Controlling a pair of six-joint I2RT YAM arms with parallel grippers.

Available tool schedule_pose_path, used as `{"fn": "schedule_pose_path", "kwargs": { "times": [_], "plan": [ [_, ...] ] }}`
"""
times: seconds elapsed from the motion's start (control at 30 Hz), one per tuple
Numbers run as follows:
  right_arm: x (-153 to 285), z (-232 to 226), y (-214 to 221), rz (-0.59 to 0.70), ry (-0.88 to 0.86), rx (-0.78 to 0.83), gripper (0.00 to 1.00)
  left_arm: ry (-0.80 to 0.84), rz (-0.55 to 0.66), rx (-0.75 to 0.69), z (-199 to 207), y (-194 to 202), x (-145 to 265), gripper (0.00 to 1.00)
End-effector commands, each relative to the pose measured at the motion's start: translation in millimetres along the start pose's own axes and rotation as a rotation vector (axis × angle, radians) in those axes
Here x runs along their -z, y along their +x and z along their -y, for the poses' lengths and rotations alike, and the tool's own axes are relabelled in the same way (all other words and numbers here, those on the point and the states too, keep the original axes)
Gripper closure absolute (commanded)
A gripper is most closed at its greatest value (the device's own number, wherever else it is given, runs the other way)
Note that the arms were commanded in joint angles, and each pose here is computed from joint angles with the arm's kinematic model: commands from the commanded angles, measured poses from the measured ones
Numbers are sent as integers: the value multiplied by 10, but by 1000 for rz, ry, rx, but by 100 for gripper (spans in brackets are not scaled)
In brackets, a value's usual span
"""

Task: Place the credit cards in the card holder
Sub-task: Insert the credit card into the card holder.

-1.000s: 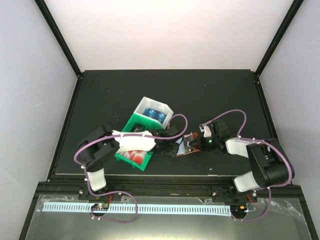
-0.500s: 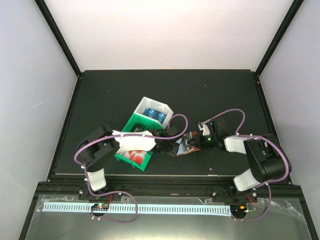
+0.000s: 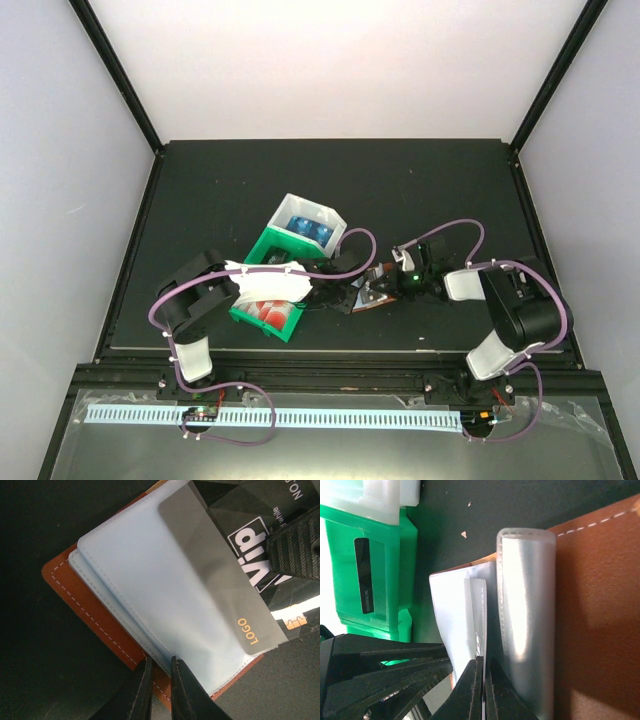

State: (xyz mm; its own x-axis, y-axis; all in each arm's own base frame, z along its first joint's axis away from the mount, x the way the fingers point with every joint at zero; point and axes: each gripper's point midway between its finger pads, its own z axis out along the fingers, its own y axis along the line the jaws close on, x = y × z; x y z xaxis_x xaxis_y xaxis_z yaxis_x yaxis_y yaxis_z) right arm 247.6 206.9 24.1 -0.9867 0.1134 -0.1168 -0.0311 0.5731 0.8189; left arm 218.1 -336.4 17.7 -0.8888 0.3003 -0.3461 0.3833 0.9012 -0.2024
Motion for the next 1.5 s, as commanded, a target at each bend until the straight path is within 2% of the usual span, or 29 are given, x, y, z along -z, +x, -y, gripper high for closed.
{"fn": "schedule_pose_path", "kwargs": {
  "times": [0.0,0.3,0.47,0.63,0.87,1.03,1.47],
  "plan": [
    [-71,116,156,-56,33,-27,96,-44,-83,-24,-95,227,-187,88],
    [-77,109,126,-27,104,8,92,-33,-79,-25,-73,214,-156,86],
    [34,75,68,19,176,47,73,-17,-63,-25,-36,169,-99,81],
    [76,117,60,43,276,49,68,-1,-52,-31,4,133,-72,82],
    [147,146,37,74,393,90,65,7,-59,-28,6,159,-87,84],
    [76,82,72,50,412,130,64,15,-55,-27,25,146,-84,80],
    [-160,-146,156,-18,335,231,65,23,-57,-24,36,156,-102,77]
  ]
}}
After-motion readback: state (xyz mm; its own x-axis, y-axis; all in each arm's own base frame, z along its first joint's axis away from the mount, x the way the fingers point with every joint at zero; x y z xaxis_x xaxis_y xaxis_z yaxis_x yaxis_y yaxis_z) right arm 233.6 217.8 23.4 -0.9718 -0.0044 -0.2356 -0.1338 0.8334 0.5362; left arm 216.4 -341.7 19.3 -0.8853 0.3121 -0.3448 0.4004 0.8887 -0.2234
